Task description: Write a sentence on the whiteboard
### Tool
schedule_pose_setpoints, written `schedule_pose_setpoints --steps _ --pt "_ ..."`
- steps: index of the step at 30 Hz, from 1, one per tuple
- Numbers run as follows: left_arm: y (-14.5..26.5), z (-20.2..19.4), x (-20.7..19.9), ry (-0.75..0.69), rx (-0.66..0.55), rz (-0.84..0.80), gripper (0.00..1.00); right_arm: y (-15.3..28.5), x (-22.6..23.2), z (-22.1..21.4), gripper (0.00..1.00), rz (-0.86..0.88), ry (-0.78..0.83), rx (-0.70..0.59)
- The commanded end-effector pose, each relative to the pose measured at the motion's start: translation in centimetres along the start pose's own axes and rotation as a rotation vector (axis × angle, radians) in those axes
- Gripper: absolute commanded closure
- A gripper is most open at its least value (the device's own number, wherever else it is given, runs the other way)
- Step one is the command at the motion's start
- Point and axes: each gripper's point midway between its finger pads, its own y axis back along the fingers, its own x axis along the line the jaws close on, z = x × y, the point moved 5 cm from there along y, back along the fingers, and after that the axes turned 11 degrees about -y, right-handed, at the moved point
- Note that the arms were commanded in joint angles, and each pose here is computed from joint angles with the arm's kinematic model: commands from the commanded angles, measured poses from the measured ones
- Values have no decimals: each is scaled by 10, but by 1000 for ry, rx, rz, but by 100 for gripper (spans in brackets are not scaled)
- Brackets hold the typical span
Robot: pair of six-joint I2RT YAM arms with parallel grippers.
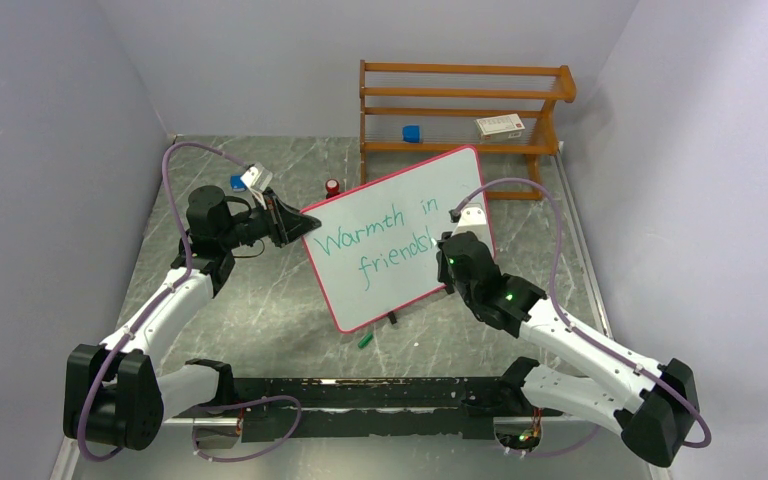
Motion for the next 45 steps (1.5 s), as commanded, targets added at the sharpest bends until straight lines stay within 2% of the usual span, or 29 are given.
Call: schedule_pose_setpoints --steps 1,10,32,45 --pt "1 -40 14 14 126 57 95 -1 5 20 100 2 -23 -66" --pt "2 -40 14 13 126 59 95 -3 0 21 100 -34 -28 -73" --pt "2 -40 15 11 129 65 95 1 -18 -12 100 -67 -33 41" --pt "2 -40 14 12 127 64 95 7 -16 8 100 -61 -50 -35"
